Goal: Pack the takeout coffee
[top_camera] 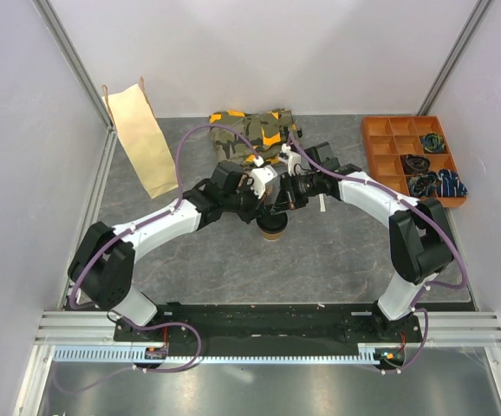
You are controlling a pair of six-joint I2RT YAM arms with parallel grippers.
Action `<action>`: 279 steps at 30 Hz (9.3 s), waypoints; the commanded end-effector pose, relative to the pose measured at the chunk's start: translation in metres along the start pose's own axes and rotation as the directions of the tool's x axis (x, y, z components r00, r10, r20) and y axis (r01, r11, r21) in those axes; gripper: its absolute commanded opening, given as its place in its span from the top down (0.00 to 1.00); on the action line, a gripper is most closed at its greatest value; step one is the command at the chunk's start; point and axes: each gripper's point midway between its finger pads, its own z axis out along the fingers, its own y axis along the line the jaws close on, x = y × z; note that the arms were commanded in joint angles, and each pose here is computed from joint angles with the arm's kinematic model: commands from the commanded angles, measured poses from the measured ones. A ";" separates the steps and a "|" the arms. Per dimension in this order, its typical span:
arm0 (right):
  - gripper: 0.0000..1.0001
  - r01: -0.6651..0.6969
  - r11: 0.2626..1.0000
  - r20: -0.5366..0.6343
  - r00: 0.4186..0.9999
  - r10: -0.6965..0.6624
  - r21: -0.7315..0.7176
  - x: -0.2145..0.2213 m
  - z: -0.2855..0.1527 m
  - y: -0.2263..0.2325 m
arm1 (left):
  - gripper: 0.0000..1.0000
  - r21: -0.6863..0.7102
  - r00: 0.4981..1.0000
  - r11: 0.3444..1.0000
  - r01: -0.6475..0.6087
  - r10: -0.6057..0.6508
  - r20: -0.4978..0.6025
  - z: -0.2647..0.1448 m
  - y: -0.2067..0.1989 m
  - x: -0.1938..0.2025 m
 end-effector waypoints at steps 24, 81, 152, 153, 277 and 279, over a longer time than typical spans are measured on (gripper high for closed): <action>0.94 -0.053 0.993 -0.102 0.993 0.064 0.103 0.035 0.010 -0.033 | 0.88 0.010 0.989 0.994 -0.110 0.110 -0.094 -0.007 -0.015 -0.005; 0.03 -0.036 0.980 0.254 0.967 -0.015 0.198 -0.060 -0.111 -0.028 | 0.51 -0.102 0.981 0.991 0.090 -0.071 0.180 0.024 -0.009 0.023; 0.03 0.183 0.929 0.203 0.945 -0.257 0.322 -0.122 -0.087 -0.012 | 0.25 -0.273 0.716 0.668 0.692 -0.681 0.150 -0.124 0.090 0.038; 0.03 0.176 0.929 0.207 0.945 -0.252 0.326 -0.123 -0.087 -0.012 | 0.28 -0.342 0.674 0.589 0.732 -0.702 0.231 -0.128 0.098 0.043; 1.00 0.164 0.986 0.572 0.808 -0.140 0.010 -0.129 -0.112 0.129 | 0.32 -0.455 0.807 0.793 0.406 -0.076 0.586 -0.324 0.064 -0.112; 1.00 0.130 0.991 0.585 0.802 -0.118 0.022 -0.133 -0.119 0.118 | 0.29 -0.553 0.846 0.760 0.342 0.008 0.534 -0.344 0.080 -0.122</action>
